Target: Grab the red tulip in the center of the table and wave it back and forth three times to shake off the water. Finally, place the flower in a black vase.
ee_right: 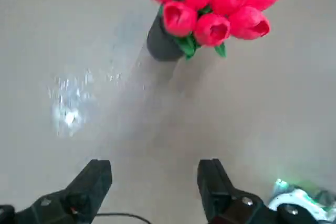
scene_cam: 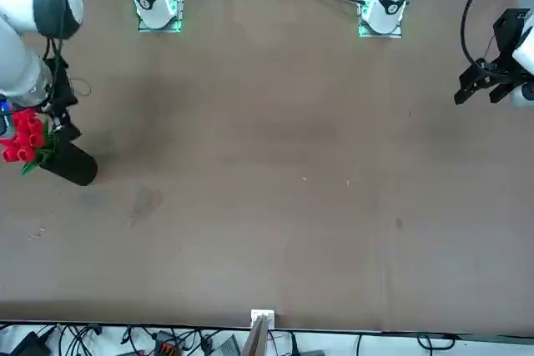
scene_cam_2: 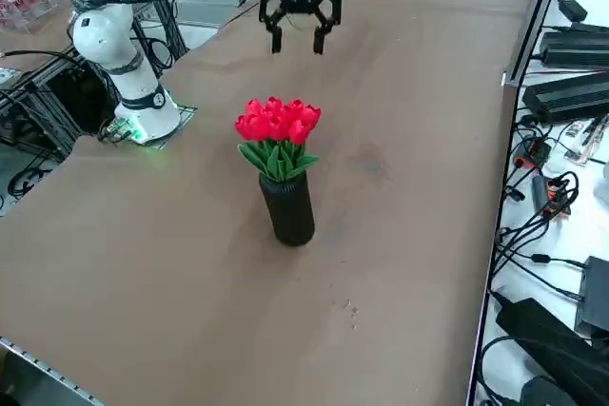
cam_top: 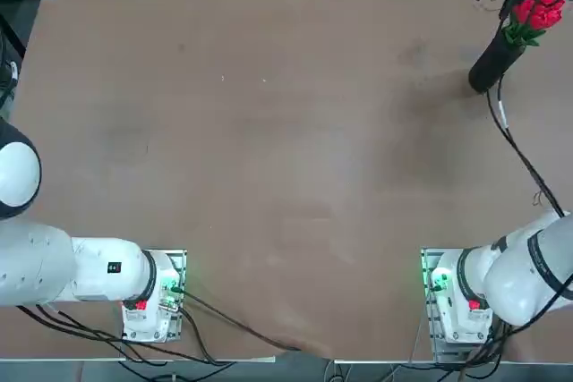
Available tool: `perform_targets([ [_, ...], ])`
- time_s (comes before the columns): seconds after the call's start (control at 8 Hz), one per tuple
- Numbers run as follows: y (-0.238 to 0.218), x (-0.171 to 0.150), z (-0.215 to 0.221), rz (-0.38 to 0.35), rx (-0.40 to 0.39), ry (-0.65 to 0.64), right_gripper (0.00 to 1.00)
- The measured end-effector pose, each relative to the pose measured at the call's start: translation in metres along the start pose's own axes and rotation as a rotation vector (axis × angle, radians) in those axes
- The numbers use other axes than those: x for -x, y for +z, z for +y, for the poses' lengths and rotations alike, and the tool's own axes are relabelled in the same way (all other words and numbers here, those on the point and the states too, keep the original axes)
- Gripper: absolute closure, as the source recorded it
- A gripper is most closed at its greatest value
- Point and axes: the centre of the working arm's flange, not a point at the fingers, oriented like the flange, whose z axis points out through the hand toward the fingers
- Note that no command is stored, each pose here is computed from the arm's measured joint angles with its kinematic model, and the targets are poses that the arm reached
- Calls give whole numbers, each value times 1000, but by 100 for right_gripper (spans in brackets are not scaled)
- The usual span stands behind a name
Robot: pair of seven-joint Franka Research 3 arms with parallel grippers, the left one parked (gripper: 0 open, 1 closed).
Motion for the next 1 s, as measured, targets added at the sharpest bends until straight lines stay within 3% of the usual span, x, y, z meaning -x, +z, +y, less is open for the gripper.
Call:
perform_targets([
  [0.5,-43,-14,32,-125,-36,-294,0],
  [1.0,-40,-72,84,-210,-143,-367,0],
])
